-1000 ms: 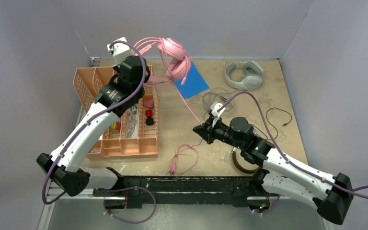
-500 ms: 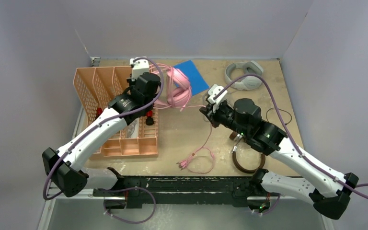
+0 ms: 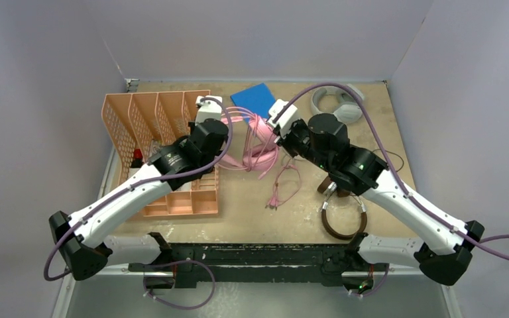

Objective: Wrap the headphones
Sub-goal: Wrap the headphones cable around the headphones.

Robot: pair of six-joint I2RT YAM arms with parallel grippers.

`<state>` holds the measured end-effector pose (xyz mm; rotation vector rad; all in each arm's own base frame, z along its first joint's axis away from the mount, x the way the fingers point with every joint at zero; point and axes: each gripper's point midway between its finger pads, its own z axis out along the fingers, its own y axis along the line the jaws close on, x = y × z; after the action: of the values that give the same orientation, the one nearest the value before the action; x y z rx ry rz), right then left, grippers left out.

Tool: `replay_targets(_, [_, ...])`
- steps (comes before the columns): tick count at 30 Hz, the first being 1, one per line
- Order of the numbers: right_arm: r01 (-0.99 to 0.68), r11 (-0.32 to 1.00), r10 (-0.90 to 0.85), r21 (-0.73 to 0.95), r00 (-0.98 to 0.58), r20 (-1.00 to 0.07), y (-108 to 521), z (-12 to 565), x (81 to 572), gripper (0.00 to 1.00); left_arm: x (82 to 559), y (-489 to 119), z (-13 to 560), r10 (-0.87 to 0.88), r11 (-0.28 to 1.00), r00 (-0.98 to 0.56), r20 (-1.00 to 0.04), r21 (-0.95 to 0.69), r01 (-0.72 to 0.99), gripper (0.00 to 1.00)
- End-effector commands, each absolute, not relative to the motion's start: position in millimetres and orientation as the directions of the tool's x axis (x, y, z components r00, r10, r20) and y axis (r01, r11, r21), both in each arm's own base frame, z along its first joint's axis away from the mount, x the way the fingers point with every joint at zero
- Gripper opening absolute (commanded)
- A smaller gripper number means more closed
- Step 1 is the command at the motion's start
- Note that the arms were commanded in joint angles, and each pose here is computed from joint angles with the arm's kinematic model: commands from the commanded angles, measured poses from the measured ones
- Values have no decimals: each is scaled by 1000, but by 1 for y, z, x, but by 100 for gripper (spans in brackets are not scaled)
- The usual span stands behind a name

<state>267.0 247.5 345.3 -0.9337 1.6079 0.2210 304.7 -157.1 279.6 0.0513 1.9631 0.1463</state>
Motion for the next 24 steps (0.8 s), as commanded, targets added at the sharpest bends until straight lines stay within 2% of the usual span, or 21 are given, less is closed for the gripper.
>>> replay_targets(1, [-574,699,-430,-426,139,-892,238,398,279,4,289,-166,301,73,995,-358,-931,42,94,0])
replay_targets(14, [-635,649,-383,-419,203,-901,275,421,289,5,263,-209,297,84,929,-400,-912,-74,363,0])
replay_targets(19, [-582,700,-402,-413,157,-902,257,416,305,5,255,-213,297,93,902,-381,-920,-84,423,0])
replay_targets(24, [-597,730,-342,-332,102,-934,234,403,315,8,243,-218,301,80,864,-355,-931,-113,491,0])
